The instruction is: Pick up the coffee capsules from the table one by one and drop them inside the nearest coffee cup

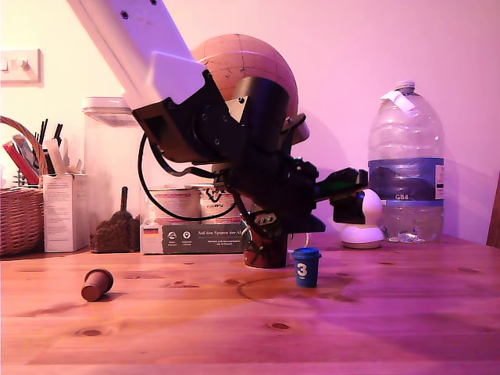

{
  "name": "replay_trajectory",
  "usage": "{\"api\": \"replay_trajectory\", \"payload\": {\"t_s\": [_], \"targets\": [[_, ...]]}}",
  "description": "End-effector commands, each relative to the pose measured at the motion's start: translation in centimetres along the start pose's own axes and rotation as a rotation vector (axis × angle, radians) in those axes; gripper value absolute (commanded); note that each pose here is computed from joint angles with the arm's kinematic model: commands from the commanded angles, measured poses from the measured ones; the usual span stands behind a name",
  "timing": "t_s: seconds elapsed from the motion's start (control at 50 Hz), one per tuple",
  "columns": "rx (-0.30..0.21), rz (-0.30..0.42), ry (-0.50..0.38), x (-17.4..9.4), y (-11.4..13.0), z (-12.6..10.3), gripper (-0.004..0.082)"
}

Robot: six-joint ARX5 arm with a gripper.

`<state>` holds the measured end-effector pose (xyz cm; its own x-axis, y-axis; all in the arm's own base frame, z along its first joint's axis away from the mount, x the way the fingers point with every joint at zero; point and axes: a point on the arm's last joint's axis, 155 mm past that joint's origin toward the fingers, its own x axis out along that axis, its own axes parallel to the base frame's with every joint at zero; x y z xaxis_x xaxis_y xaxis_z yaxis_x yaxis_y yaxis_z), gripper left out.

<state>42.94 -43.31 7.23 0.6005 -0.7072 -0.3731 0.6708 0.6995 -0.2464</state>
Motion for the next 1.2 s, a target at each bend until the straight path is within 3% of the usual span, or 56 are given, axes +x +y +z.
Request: {"api": "replay_trajectory", "payload": {"t_s": [0.0,0.34,0.88,1.18], "targets": [[0.024,0.006,-0.017,-0.9,-0.3,0.3,0.0573],[0.034,0.011,-0.107,-3.6,-0.2,-0.2,0.0573],[0.032,0.041,-0.061,-6.5,0.2,-4.3,0.0573],[0.034,0.039,-0.052,-6.8,0.2,-5.0,0.0573]]}}
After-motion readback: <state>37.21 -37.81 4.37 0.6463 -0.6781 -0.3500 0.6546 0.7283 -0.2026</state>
